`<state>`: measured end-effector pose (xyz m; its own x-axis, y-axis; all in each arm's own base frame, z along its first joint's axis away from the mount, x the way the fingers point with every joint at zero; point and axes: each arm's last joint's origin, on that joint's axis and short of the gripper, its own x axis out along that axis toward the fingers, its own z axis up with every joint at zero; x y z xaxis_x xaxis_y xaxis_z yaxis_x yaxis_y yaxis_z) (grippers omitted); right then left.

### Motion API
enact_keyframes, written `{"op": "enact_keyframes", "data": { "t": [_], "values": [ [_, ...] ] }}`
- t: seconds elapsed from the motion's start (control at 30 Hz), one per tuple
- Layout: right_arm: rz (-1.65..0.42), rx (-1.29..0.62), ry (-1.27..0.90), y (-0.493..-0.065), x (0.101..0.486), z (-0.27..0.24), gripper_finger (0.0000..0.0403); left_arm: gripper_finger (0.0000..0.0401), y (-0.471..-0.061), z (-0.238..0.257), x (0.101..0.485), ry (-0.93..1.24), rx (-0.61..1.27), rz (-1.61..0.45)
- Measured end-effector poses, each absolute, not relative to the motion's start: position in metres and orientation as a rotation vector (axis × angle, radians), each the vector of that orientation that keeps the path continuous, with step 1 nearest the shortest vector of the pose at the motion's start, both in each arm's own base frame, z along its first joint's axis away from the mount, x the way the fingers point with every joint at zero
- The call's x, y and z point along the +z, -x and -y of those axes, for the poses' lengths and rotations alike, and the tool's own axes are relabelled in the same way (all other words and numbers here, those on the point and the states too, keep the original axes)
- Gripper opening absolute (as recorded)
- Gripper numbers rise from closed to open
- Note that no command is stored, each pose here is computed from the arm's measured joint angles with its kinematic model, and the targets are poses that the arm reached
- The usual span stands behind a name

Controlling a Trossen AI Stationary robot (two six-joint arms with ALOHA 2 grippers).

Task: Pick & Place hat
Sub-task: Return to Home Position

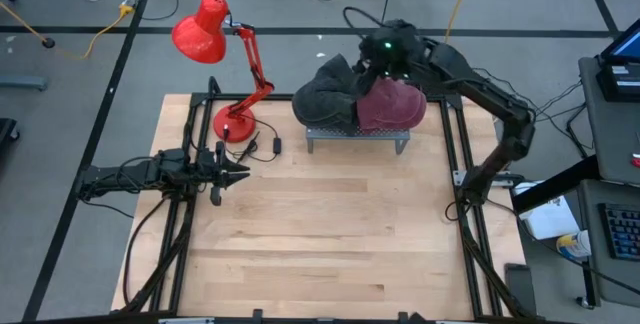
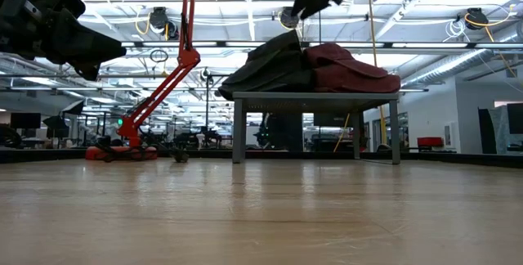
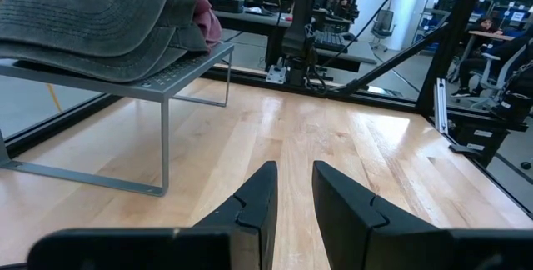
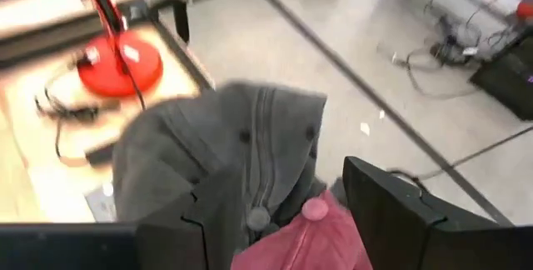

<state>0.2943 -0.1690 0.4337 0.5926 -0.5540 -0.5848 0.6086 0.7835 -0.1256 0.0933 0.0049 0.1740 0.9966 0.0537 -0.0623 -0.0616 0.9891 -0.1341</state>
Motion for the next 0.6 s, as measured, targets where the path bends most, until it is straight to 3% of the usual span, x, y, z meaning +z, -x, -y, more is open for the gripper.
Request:
{"op": "enact_keyframes", "data": {
  "t": [0.13,0.37,0.6],
  "values": [
    [-0.517,-0.681,-0.088,-0.283,0.436,0.155,0.0197,0.0081,-0.093,-0.005,0.174,0.136,0.057,-0.059],
    [-0.233,-0.606,-0.001,-0.254,0.404,0.114,0.0196,0.0081,-0.093,-0.005,0.174,0.136,0.057,-0.059],
    [-0.166,-0.561,0.028,-0.208,0.357,0.072,0.0195,0.0081,-0.093,-0.005,0.174,0.136,0.058,-0.059]
  ]
}}
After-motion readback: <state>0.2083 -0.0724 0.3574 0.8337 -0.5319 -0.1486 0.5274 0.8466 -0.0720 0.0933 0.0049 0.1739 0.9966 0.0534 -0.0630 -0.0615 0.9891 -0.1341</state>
